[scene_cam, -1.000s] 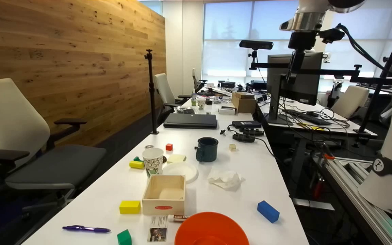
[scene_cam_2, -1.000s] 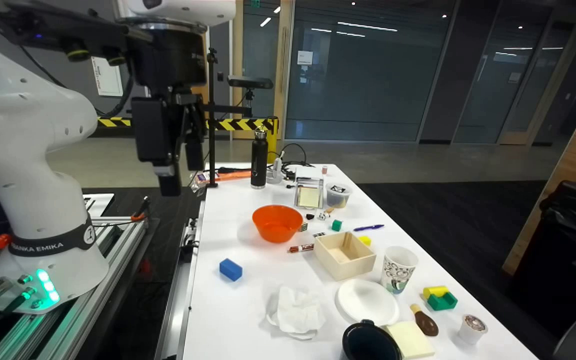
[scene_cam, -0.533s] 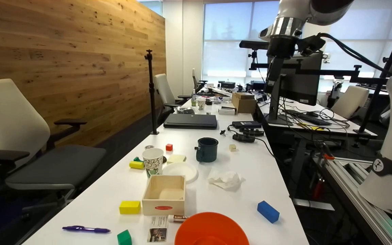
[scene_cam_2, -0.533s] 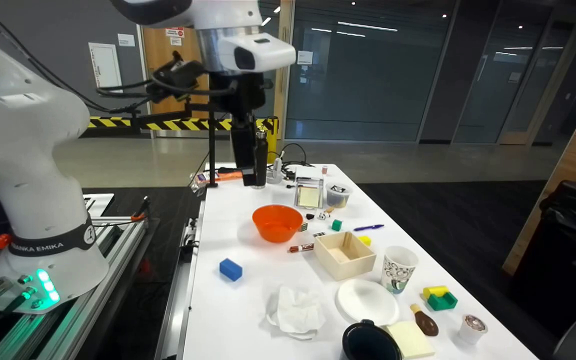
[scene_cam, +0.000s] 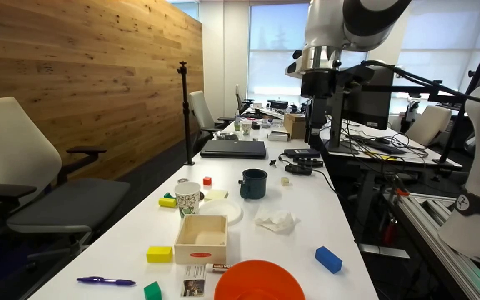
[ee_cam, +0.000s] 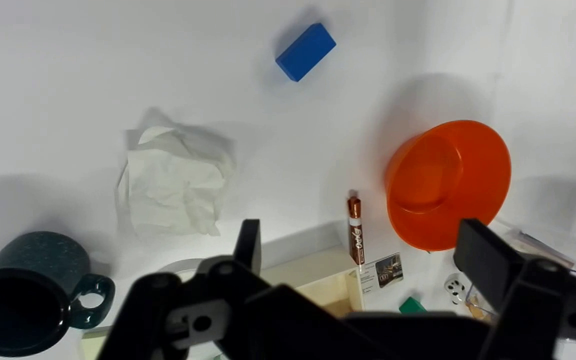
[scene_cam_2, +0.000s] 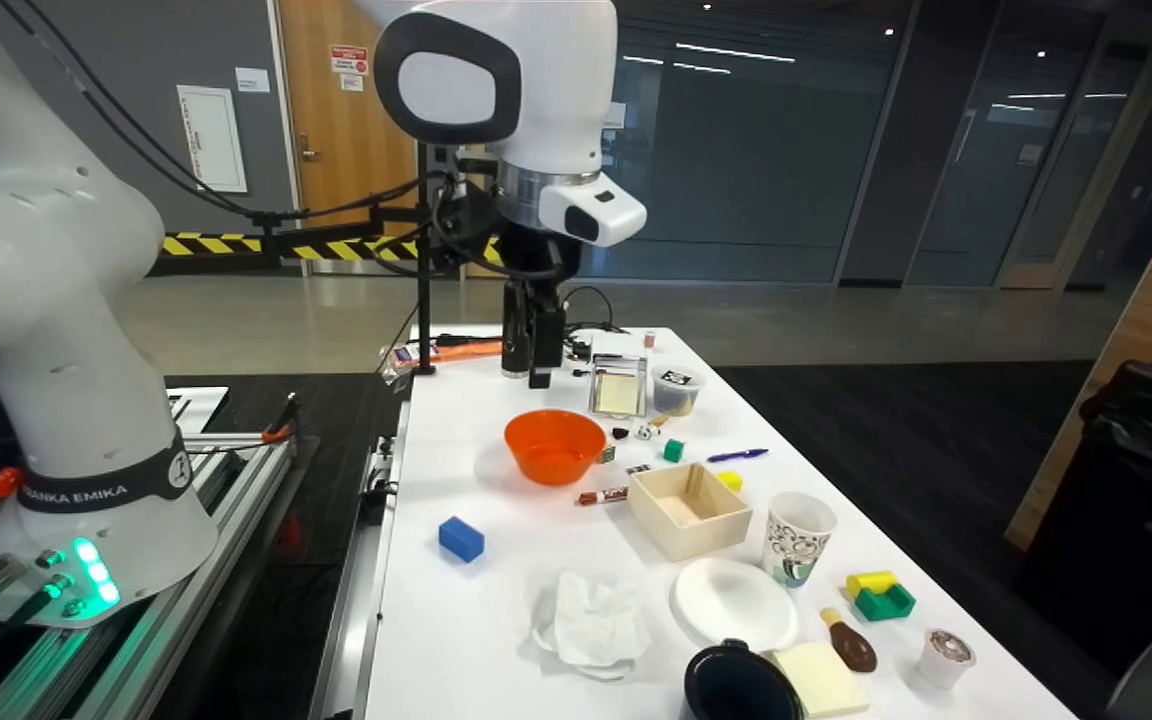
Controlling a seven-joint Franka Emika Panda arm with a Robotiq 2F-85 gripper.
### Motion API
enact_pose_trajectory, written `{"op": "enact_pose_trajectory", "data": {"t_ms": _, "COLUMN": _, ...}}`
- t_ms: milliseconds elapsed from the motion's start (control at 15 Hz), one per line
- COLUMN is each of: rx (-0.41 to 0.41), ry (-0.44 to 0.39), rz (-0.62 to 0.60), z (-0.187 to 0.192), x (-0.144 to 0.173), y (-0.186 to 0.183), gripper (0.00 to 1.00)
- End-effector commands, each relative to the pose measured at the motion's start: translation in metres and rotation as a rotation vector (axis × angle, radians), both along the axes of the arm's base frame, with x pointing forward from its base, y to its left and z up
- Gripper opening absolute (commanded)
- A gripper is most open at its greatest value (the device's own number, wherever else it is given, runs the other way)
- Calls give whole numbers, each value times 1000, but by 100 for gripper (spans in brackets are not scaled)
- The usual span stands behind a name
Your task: Put the marker inside the box
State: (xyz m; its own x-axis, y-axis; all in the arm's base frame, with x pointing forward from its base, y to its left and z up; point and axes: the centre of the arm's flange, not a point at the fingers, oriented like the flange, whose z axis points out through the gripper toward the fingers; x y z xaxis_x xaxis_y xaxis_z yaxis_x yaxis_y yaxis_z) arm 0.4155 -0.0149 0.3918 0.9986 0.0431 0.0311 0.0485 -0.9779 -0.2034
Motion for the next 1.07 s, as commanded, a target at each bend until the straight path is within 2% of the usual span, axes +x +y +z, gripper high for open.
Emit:
{"op": "enact_pose_trajectory", "data": {"t_ms": 0, "rx": -1, "ry": 3, "rz": 2, "z": -1, "x": 3, "y": 0, "gripper": 100}}
{"op": "enact_pose_trajectory", "data": {"t_ms": 67, "rx": -1, "ry": 3, "rz": 2, "z": -1, "x": 3, "y": -1, "gripper": 100}}
{"op": "enact_pose_trajectory", "data": {"t_ms": 200, "rx": 51, "ry": 33, "rz": 37, "z": -15, "x": 12, "y": -4, "gripper": 100}}
{"op": "enact_pose_trajectory", "data": {"t_ms": 467, "rx": 225, "ry": 10, "rz": 162, "z": -47, "x": 54, "y": 5, "gripper": 100}}
{"op": "enact_pose_trajectory", "data": {"t_ms": 733, "rx": 396, "ry": -8, "rz": 272, "z": -71, "x": 96, "y": 28, "gripper": 100}}
{"op": "enact_pose_trajectory", "data": {"t_ms": 1000, "rx": 476, "ry": 39, "rz": 339, "z": -98, "x": 135, "y": 69, "gripper": 100}}
